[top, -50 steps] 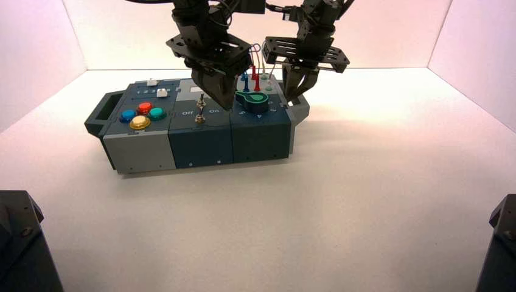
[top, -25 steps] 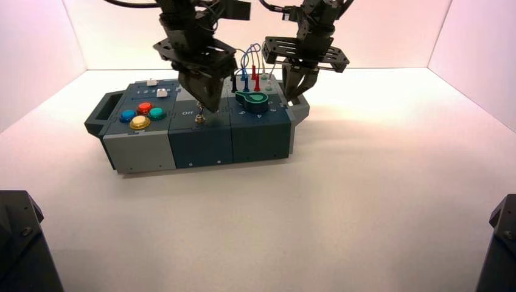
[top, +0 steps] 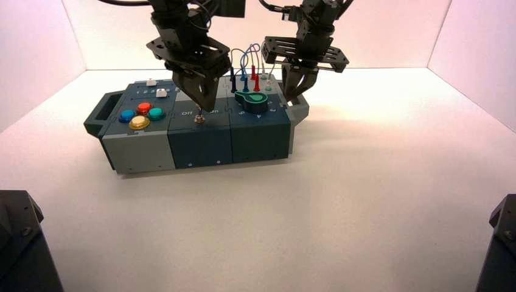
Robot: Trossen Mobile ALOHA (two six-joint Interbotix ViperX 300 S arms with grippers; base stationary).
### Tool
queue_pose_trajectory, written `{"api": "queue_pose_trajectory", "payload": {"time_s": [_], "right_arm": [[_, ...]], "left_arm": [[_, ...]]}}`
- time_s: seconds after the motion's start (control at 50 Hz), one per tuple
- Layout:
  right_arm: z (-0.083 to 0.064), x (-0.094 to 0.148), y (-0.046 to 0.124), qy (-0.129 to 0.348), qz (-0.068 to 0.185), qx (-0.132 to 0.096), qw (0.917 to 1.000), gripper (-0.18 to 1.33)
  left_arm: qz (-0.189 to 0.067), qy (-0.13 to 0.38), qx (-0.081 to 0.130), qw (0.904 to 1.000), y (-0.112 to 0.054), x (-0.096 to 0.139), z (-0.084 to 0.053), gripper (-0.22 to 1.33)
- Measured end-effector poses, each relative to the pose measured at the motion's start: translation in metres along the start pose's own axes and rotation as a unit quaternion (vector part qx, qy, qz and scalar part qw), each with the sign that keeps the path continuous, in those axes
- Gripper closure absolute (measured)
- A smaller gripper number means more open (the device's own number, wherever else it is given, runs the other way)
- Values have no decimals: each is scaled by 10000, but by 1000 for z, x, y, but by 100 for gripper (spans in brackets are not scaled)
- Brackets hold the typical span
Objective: Flip the bottom switch off with the left gripper.
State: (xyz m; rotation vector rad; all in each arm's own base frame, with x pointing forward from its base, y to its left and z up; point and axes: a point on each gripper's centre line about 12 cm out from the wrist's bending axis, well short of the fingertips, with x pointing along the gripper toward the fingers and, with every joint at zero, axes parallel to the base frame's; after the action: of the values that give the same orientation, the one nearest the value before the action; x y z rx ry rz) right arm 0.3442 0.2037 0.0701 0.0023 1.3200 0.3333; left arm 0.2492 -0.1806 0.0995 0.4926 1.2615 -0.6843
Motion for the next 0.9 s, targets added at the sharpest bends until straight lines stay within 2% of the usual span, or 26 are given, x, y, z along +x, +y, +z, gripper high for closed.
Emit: {"api": "queue_pose_trajectory", "payload": {"time_s": [0.06,0.16,0.28,0.54,0.68,0.9], "right_arm": [[0,1,0,15,-3,1,10000,130],[0,0,0,0,0,0,10000,130],[0,0,0,8,-1,0,10000,130],[0,1,0,0,-2,1,10000,130],[0,0,-1,-2,-3,8,10000,130],[0,0,-1,-2,-4,0,10000,130]], "left_arm": [[0,-24,-12,10000,0,-2,-1,128],[-42,156,-7,9999,-4,0,-14,128],[-17,131,-88,9999,1,-1,-15,128],[-21,122,-103,9999,1,0,-16,128],[-41,98,-61,9999,-2,0,-13,128],[-56,-78,156,9998,-10,-3,8,127]]}}
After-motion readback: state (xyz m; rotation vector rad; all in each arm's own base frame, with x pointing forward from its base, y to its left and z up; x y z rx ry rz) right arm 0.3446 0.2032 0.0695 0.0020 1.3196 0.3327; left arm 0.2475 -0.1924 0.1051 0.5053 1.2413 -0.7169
